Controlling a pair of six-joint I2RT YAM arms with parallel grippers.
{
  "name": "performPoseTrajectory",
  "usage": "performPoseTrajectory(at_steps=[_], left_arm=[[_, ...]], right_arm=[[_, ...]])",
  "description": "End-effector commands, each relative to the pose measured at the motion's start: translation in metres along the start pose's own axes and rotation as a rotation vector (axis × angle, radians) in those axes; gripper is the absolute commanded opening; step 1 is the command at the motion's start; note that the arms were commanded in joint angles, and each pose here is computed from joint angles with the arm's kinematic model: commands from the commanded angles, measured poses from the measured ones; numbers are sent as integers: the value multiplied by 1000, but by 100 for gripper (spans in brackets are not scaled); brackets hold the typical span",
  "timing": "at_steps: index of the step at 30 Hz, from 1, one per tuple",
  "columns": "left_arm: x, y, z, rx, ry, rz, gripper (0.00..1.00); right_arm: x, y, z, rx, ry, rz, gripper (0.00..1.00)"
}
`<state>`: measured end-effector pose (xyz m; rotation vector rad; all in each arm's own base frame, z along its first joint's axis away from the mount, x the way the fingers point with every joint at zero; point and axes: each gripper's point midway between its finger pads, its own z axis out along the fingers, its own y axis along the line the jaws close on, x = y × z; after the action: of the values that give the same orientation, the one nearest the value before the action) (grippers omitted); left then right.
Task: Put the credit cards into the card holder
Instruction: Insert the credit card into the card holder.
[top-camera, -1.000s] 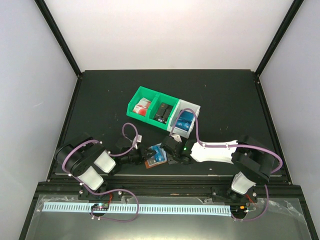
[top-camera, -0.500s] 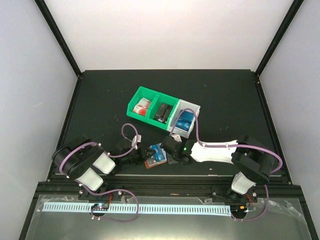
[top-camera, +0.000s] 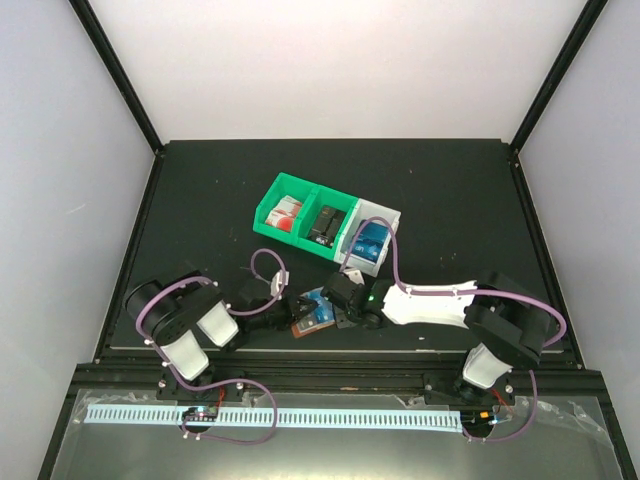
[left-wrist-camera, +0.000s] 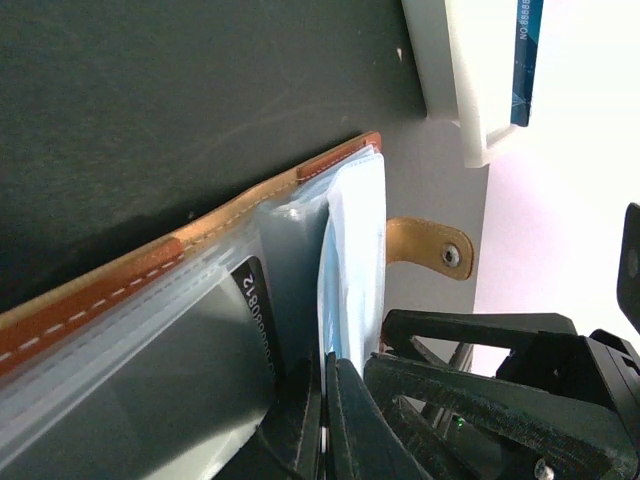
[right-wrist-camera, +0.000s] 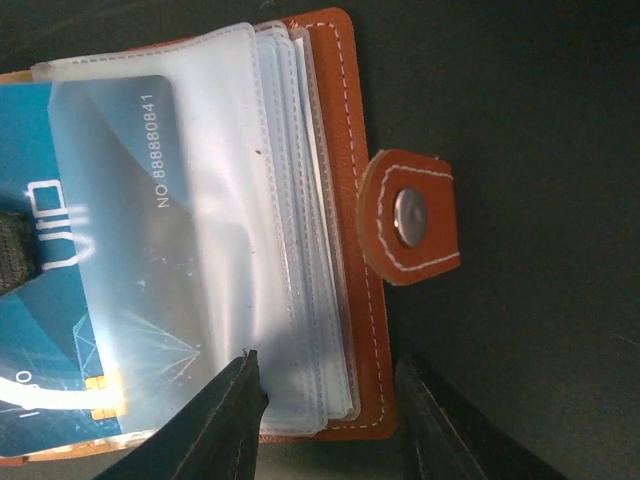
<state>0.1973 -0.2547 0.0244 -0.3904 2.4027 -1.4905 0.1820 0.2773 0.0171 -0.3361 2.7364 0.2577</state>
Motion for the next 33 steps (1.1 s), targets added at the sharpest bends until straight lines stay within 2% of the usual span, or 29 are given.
performPoseTrajectory(at_steps=[1,7,12,15,19,27,30,33], left_arm=[[-2,-9,10,20,-8,19,1],[-2,-8,19,-41,2,73,8],[5,0,17,-128,39,144,19],[8,3,12,-179,61,193,28],[8,-1,2,-225,73,248,47],[0,-14,-34,-333,47,384,71],[-5,-11,-49,-374,8,404,74],[-11,-1,-59,-420,-40,386,69]], right_arm=[[0,4,-6,-38,-17,17,40],[-10,-2,-18,-32,-74,29,47],[-20,-11,-31,1,-130,18,61],[-24,-10,-36,-4,-152,-10,67],[-26,-7,-38,-22,-161,-20,73],[-29,-3,-39,-30,-173,-31,77],[-31,0,-38,24,-176,-62,77],[-34,16,-37,60,-192,-116,78]])
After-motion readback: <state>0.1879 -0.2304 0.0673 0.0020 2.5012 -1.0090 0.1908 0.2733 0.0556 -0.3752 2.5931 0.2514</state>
